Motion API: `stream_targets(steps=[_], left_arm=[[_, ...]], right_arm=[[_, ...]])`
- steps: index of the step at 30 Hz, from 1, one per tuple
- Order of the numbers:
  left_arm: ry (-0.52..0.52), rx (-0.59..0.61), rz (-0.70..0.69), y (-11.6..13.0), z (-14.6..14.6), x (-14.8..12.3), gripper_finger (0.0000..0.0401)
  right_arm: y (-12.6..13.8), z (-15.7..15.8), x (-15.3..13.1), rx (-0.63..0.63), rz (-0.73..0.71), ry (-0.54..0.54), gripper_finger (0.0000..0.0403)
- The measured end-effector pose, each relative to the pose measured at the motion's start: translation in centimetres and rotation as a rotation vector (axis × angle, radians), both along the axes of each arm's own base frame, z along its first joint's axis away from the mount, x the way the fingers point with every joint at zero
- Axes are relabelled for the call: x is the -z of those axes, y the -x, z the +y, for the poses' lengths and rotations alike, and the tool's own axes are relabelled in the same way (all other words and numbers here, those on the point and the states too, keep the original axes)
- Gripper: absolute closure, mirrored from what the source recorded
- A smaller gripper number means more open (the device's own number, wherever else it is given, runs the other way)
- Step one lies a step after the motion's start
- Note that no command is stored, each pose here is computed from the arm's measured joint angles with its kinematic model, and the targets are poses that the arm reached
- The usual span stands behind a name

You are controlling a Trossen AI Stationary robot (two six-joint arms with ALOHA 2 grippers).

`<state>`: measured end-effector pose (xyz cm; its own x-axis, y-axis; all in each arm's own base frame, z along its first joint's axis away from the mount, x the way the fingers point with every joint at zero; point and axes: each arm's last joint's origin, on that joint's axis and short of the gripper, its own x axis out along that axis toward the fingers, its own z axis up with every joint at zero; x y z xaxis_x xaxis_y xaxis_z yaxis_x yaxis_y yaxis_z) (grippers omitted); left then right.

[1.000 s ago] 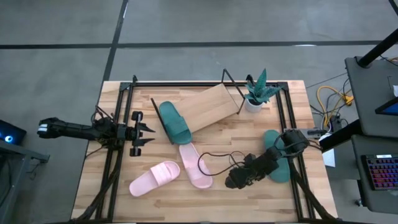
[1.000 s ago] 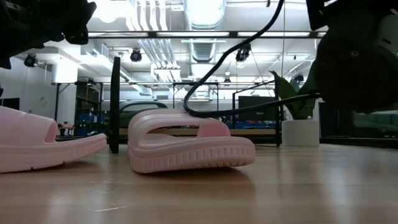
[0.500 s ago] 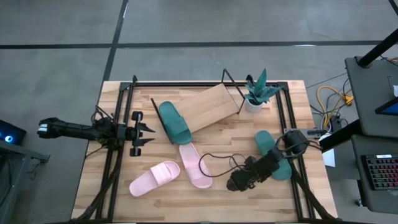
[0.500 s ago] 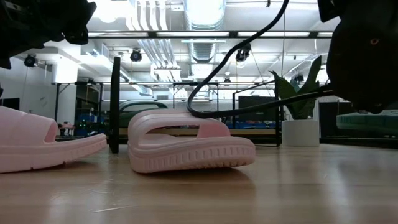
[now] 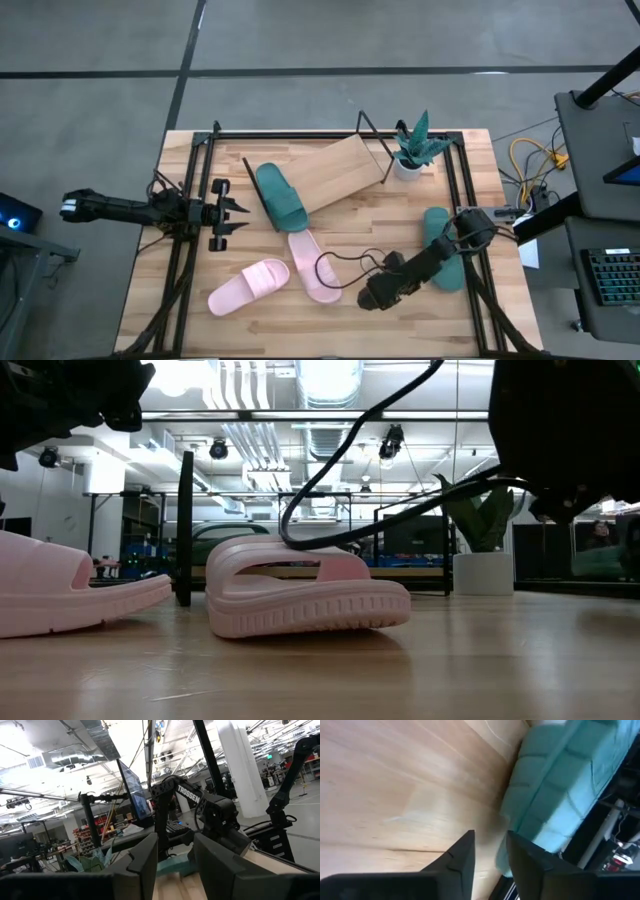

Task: Pick and place slides into the shelf
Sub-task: Put the green slide on the shelf

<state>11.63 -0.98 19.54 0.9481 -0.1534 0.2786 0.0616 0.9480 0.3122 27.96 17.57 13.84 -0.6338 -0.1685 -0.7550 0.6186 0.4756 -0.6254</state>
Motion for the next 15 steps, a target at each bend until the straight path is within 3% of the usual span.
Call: stream_targets(steps=[8,15], left_arm=[[0.000,0.000,0.000,0.0,0.0,0.0,0.0287],[0.000,0.000,0.000,0.0,0.0,0.0,0.0287]], right_arm=[[-0.6,-0.8,-0.1,-0.065,-0.036,0.049,0.0258],[-1.5,-2.7,-0.1,-0.151,-0.046,0.059,0.0255]])
